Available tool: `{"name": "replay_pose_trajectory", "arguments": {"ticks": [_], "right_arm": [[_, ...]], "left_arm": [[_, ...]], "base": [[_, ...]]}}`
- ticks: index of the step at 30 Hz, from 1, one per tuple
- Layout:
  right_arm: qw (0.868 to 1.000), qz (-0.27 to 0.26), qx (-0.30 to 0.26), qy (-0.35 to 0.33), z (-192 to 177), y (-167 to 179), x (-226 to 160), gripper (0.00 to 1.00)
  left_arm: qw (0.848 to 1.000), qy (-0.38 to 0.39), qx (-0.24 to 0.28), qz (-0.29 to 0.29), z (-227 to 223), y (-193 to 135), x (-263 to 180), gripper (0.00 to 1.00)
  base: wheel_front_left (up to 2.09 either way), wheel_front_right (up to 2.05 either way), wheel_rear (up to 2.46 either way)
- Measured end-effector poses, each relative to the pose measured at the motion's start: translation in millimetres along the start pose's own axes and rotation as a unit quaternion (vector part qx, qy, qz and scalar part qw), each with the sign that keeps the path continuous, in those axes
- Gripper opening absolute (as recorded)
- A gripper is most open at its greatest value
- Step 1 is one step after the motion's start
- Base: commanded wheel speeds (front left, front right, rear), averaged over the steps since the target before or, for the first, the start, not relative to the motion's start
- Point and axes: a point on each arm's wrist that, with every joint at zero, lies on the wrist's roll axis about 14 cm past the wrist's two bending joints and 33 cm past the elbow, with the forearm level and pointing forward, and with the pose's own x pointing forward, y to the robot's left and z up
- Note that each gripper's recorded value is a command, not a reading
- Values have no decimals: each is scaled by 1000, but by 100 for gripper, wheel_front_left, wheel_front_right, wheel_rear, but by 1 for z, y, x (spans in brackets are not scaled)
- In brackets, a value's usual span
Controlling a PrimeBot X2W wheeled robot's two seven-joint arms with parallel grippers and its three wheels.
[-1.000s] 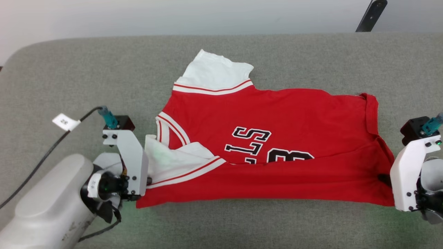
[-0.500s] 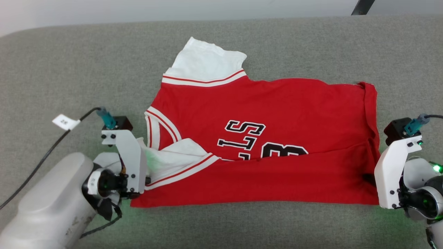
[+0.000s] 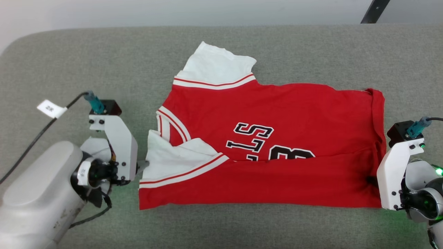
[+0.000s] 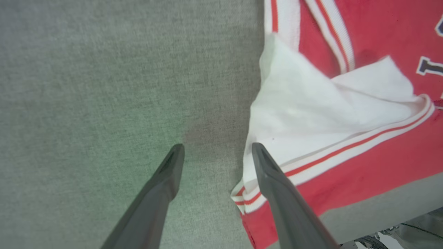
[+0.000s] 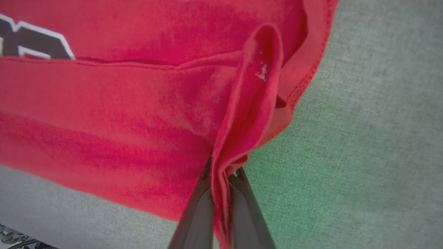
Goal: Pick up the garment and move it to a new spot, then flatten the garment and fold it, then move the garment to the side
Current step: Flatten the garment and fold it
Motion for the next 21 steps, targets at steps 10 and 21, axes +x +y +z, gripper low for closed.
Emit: {"name": "replay_pose_trajectory", "arguments": {"ticks": [10,21], "right_arm": [[1000,-9,-6,-11,3,-2,2,100],[989,-32,-20,-143,32,-9,-37,100]], "left_arm": [[998,-58,9,-18,9,-10,-17,100],[985,-159,51,-39,27,-27,-48,100]], "base": [[0,0,0],[0,0,0]]}}
